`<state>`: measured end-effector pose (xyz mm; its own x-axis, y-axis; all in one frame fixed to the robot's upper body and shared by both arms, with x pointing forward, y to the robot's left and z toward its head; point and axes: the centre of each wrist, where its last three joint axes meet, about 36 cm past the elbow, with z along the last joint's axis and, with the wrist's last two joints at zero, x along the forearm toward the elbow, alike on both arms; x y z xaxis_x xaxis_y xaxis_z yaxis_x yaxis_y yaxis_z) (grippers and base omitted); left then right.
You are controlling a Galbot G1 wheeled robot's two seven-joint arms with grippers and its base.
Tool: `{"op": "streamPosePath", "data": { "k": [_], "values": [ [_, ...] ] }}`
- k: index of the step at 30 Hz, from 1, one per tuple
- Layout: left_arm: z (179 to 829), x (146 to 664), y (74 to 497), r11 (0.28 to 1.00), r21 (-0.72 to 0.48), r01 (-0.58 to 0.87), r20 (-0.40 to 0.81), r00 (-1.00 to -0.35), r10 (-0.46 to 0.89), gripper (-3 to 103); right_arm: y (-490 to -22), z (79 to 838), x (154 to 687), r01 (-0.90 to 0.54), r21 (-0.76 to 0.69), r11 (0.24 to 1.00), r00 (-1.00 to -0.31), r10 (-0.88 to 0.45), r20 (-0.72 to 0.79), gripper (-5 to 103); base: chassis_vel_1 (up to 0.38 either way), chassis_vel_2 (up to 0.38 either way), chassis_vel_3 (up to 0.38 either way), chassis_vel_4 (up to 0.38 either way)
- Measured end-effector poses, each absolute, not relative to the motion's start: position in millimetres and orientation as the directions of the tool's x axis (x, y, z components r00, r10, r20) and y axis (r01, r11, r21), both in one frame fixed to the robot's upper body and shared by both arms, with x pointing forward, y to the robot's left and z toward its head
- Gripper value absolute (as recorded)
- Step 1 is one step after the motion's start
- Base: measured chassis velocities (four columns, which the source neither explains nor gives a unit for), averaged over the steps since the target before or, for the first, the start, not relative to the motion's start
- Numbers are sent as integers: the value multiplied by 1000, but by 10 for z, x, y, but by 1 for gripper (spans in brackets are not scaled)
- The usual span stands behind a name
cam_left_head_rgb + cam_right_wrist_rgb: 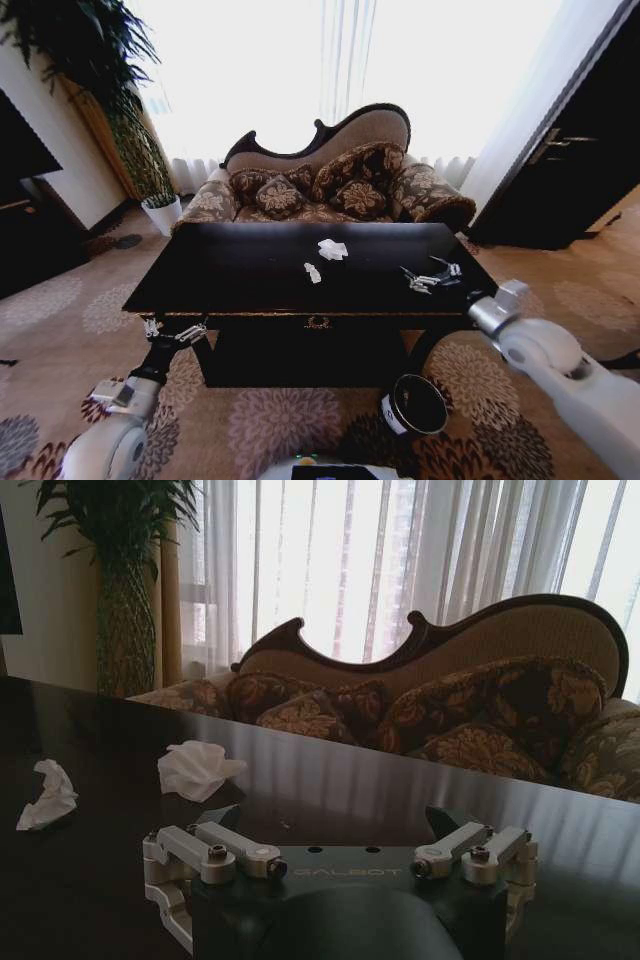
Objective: Move to the front of the table and place the trash on the table into the trash bin.
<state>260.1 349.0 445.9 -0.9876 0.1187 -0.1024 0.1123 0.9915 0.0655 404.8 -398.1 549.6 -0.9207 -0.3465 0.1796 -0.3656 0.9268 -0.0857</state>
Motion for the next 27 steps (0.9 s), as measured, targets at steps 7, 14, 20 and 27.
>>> {"op": "streamPosePath", "data": {
  "k": [7,14,20,27],
  "values": [
    [4459,2601,3489,991,65,112,-102,-988,119,100,-3981,5636,4469,-373,-61,926,-911,-353,214,100,0,0,0,0],
    [4459,2601,3490,992,66,112,-102,-988,119,100,-3768,5561,4709,-409,-43,911,-886,-386,256,100,0,0,0,0],
    [4459,2601,3490,992,66,112,-102,-988,119,100,-3636,5635,4912,-428,-46,903,-879,-403,256,100,0,0,0,0],
    [4459,2601,3490,992,66,112,-102,-988,119,100,-3317,5502,5129,-476,-42,878,-844,-443,302,100,0,0,0,0]
  ]
}}
